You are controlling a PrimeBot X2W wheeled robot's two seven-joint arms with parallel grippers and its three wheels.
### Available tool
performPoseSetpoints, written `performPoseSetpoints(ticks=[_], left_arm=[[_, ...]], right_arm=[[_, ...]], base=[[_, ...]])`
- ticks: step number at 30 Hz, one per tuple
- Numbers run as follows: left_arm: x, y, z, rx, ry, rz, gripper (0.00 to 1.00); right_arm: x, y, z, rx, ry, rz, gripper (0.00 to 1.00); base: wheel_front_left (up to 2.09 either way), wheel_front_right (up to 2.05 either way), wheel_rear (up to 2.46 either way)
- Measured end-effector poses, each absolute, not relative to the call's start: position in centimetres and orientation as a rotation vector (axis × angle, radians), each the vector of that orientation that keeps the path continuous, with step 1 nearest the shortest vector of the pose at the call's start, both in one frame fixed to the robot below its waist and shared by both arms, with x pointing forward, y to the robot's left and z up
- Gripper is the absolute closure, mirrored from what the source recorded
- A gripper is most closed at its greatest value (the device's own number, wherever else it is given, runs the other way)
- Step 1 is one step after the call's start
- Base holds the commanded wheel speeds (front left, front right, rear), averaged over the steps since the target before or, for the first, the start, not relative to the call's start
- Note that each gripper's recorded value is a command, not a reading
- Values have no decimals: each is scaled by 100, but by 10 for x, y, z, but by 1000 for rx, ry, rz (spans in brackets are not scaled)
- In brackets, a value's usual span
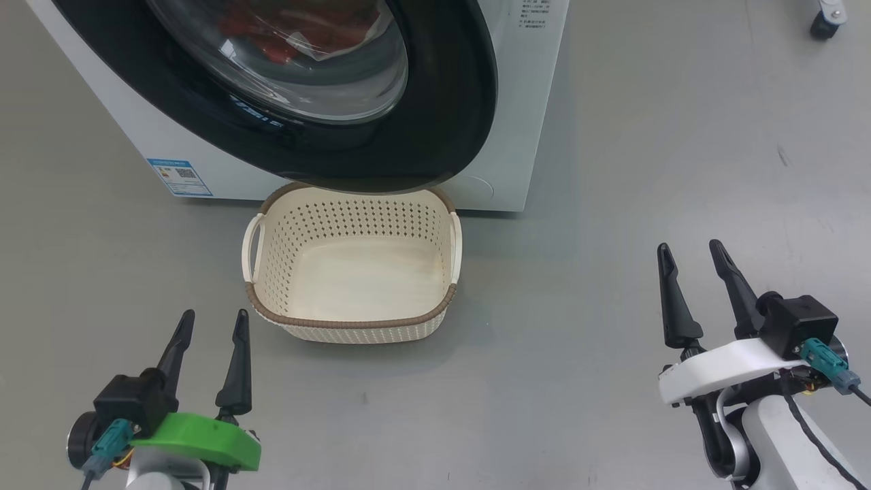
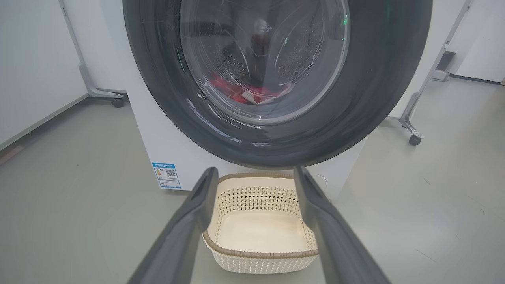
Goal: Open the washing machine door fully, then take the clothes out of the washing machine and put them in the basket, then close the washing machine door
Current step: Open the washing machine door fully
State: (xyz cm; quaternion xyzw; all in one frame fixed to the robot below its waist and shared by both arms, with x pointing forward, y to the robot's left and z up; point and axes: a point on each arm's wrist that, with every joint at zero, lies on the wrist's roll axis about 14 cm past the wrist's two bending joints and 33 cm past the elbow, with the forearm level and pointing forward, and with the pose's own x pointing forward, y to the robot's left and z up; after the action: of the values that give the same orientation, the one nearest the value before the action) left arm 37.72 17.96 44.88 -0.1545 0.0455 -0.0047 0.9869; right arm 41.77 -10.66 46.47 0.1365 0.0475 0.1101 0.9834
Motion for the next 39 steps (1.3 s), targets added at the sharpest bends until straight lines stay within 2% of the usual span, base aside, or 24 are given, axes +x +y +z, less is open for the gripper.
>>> performPoseSetpoints(ticks=[26, 39], left_arm=[[377, 178, 444, -312, 108, -11, 0], [379, 175, 433, -312, 139, -15, 0]], right_arm=[[422, -111, 465, 256, 84, 213, 0], [453, -102, 483, 249, 29, 283, 0]], base=[[0, 0, 0], [0, 0, 0]])
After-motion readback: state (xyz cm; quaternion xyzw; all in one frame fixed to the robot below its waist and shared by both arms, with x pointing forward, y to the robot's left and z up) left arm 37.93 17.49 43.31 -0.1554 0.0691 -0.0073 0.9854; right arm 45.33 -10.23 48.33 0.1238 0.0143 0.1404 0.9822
